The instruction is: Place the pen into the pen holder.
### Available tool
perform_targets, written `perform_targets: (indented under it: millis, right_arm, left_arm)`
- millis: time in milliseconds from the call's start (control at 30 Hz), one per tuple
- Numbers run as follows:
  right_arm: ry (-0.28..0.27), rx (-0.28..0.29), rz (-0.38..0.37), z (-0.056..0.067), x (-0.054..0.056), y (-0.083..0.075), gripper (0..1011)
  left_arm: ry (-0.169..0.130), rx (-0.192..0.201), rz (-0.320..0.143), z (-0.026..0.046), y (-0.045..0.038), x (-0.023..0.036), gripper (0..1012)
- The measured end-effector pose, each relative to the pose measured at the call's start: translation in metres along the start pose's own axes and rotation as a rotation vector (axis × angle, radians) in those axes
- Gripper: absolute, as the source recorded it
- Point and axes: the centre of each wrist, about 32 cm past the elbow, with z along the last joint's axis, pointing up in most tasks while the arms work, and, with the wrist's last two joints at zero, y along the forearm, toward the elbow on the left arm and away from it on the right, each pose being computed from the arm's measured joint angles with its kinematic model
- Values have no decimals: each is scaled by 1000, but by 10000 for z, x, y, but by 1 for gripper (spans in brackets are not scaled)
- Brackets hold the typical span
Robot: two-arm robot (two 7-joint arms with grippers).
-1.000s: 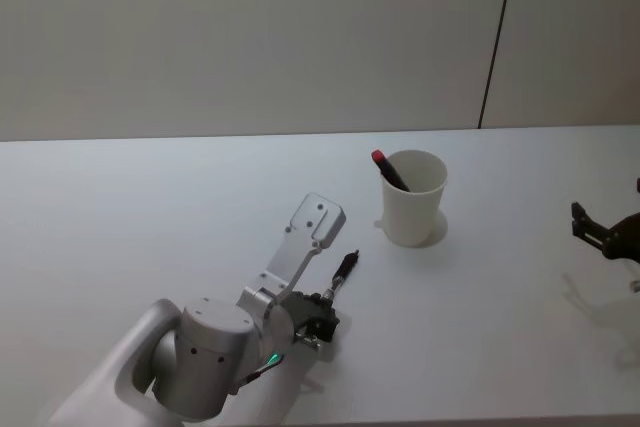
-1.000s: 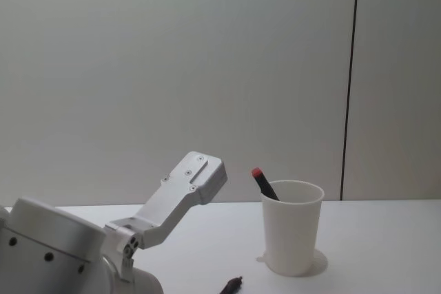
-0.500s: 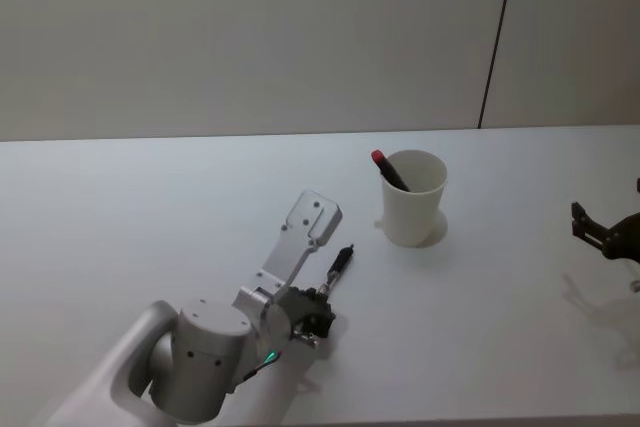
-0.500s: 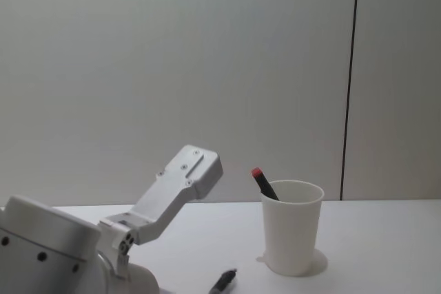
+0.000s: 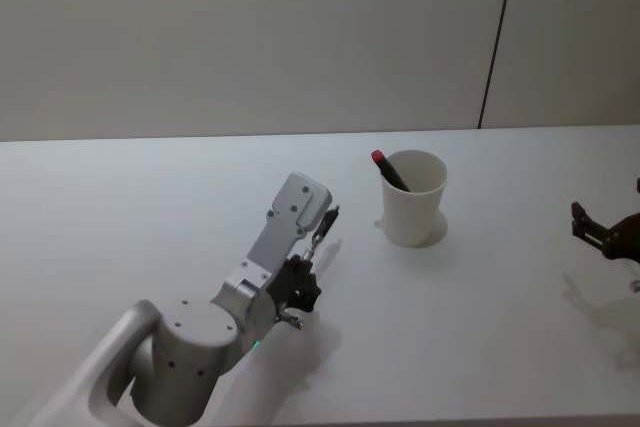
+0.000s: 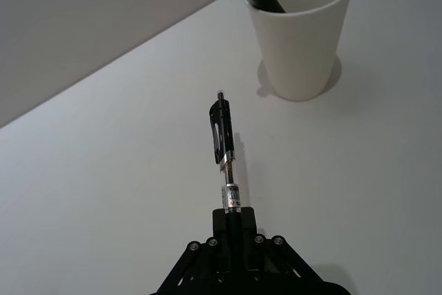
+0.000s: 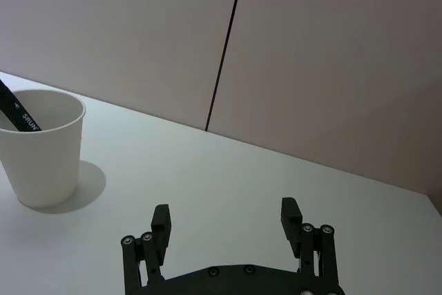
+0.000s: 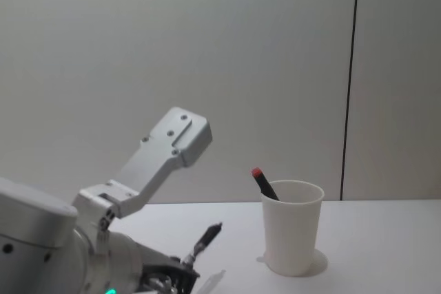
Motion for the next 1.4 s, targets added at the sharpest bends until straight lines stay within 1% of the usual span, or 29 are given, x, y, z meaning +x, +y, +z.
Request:
perform_targets:
  millis: [67, 100, 133, 167, 233, 267, 367, 467, 500, 533, 567, 633, 700, 767, 833, 900, 967, 1000, 1033, 1100, 1133, 1200, 1233, 1300, 1400]
  right_arm:
    - [0, 0, 0, 0, 0, 0, 1001]
    - [0, 0, 0, 0, 0, 0, 1001]
    - [0, 0, 0, 0, 0, 0, 1001]
    - [0, 0, 0, 0, 0, 0, 1001]
    - [0, 0, 0, 0, 0, 0, 1001]
    - [0, 0, 0, 0, 0, 0, 1001]
    - [0, 0, 0, 0, 0, 0, 1001]
    - [0, 0, 0, 0, 0, 0, 1001]
    - [0, 0, 0, 0, 0, 0, 1001]
    - [0, 0, 0, 0, 0, 0, 1001]
    - [0, 0, 0, 0, 0, 0, 1001]
    - [0, 0, 0, 0, 0, 0, 1001]
    - [0, 0, 0, 0, 0, 0, 1001]
    - [0, 0, 0, 0, 0, 0, 1001]
    - [0, 0, 0, 0, 0, 0, 1001]
    - [0, 0, 0, 0, 0, 0, 1001]
    - [0, 0, 0, 0, 0, 0, 1001]
    - [0, 0, 0, 0, 0, 0, 1001]
    - [0, 0, 0, 0, 0, 0, 1001]
    - [0, 0, 0, 0, 0, 0, 1001]
    - [0, 0, 0, 0, 0, 0, 1001]
    - [0, 0, 0, 0, 0, 0, 1001]
    - [0, 0, 0, 0, 0, 0, 1001]
    - [0, 0, 0, 0, 0, 0, 1001]
    - [0, 0, 0, 0, 0, 0, 1001]
  left_arm:
    - [-12, -18, 7, 7, 25, 11, 127]
    - [-24, -40, 15, 11, 51, 22, 127]
    - [-29, -48, 18, 12, 59, 25, 127]
    - [-40, -67, 23, 11, 82, 37, 127]
    - [-52, -90, 26, 12, 102, 50, 127]
    - [-57, -102, 26, 12, 111, 55, 127]
    - [-84, -160, 21, 8, 158, 95, 127]
    - [-98, -194, 14, 3, 179, 117, 127]
    - [-108, -216, 6, -1, 194, 136, 127]
    - [-112, -226, 2, -2, 200, 145, 127]
    - [-122, -251, -9, -5, 211, 163, 127]
    - [-129, -269, -20, -9, 217, 176, 127]
    - [-140, -302, -42, -12, 227, 201, 127]
    - [-147, -320, -54, -14, 230, 216, 127]
    - [-158, -350, -78, -19, 232, 238, 127]
    - [-161, -366, -94, -23, 229, 250, 127]
    - [-166, -392, -120, -28, 222, 266, 127]
    - [-167, -399, -124, -30, 219, 273, 127]
    - [-170, -413, -142, -33, 212, 284, 127]
    - [-173, -426, -158, -36, 203, 295, 127]
    - [-177, -441, -178, -37, 194, 305, 127]
    - [-180, -452, -192, -39, 184, 315, 127]
    - [-184, -462, -210, -40, 174, 325, 127]
    - [-188, -472, -226, -39, 162, 335, 127]
    - [-200, -494, -265, -30, 129, 355, 127]
